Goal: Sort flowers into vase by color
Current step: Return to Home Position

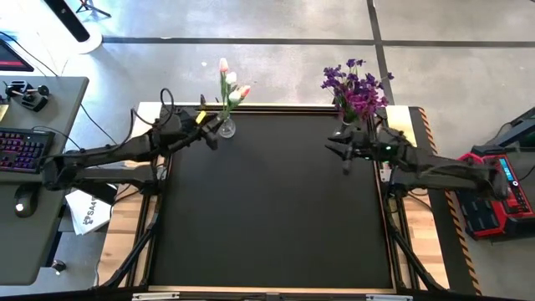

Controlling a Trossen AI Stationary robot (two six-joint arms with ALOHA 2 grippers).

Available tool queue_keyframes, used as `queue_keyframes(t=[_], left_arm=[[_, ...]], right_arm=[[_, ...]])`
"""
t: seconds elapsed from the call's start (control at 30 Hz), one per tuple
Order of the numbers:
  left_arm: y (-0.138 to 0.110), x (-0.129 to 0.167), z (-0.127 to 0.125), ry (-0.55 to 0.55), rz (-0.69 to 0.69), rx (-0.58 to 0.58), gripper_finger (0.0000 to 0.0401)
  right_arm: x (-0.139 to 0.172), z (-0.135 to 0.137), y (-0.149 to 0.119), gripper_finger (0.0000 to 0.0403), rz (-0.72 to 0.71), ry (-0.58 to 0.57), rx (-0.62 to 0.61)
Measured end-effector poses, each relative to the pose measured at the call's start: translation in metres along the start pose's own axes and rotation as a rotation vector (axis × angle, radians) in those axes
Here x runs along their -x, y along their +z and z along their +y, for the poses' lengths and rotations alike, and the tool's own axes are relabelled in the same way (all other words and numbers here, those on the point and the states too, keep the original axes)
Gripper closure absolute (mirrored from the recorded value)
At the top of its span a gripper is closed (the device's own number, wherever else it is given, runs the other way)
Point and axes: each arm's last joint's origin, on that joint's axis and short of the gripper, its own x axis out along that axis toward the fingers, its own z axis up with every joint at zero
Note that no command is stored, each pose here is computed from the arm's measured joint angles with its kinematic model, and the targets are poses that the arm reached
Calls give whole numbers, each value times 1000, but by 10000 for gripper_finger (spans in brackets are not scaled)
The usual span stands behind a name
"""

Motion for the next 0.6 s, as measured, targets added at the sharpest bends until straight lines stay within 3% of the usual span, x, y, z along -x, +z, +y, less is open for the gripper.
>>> queue_keyframes(t=[0.17, 0.3, 0.43, 0.6], left_arm=[[5, 17, -12, -128, -31, 27, 251], [8, 22, -18, -255, -44, 55, 269], [11, 21, -26, -391, -69, 70, 309], [9, 15, -33, -414, -68, 64, 377]], right_arm=[[39, -4, 24, 320, 16, 186, -44], [62, -3, 33, 372, -119, 312, -50], [71, -1, 20, 394, -146, 336, -108], [70, 2, -5, 401, -123, 342, -199]])
